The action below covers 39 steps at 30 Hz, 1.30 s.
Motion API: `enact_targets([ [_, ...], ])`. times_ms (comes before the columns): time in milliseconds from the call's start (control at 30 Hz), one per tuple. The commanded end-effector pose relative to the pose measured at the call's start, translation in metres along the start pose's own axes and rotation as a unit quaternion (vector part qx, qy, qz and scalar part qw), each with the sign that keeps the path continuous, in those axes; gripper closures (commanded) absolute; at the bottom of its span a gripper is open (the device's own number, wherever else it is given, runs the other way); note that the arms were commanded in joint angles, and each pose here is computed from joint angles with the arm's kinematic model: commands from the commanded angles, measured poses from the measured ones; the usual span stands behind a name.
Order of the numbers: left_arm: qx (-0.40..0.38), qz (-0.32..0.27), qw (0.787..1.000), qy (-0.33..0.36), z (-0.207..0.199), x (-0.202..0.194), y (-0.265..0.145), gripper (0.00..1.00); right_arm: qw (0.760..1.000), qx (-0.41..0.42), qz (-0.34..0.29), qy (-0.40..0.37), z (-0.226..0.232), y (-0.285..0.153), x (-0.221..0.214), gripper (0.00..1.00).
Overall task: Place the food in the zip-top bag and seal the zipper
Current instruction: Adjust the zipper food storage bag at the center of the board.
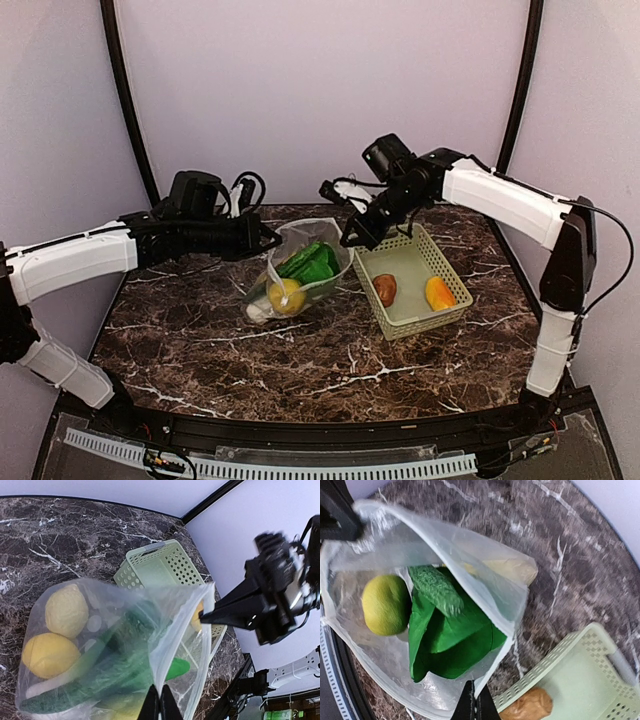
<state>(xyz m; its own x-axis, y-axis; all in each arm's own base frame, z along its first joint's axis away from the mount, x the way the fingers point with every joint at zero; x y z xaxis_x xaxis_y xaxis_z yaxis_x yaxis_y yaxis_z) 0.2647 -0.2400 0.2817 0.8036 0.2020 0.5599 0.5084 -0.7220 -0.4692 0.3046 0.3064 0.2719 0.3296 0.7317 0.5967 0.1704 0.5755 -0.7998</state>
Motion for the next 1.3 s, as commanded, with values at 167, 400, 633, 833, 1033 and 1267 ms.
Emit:
enact_targets([
  [167,0.005,0.013,0.998,0.068,-0.028,0.029,-0.001,0.99,0.989,0.065,-0.130,-0.014,-0.003,-0.059,0.063,1.00],
  [400,-0.010,-0.054,0.995,0.089,-0.041,0.039,-0.029,0.99,0.989,0.058,-0.136,-0.020,-0.001,-0.065,0.064,1.00],
  [633,-0.002,-0.077,0.994,0.081,-0.048,0.048,-0.039,0.99,0.987,0.067,-0.146,-0.019,0.001,-0.067,0.064,0.95],
  [833,0.011,-0.022,0.997,0.067,-0.032,0.035,-0.012,0.99,0.987,0.094,-0.128,-0.007,0.001,-0.055,0.054,0.71],
  [1033,0.030,-0.019,0.997,0.071,-0.018,0.023,-0.012,0.99,0.989,0.041,-0.139,-0.029,-0.013,-0.087,0.036,0.39],
  [1267,0.024,-0.019,0.997,0.073,-0.012,0.015,-0.014,0.99,0.985,-0.122,-0.111,0.044,-0.064,-0.112,-0.014,0.01],
])
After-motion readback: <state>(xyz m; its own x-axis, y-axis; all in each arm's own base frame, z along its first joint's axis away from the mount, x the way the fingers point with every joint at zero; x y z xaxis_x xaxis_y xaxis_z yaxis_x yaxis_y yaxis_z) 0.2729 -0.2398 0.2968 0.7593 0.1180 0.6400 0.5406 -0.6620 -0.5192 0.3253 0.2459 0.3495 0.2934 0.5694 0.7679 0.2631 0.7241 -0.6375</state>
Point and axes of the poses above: each gripper's point midway between its finger pads, its own y axis out along the fingers, its own z axis along the line the jaws close on, x = y × z, the point moved 9 cm from there along -y, back along the fingers, and after that the axes turned 4 degrees about -y, right-handed, at the moved point
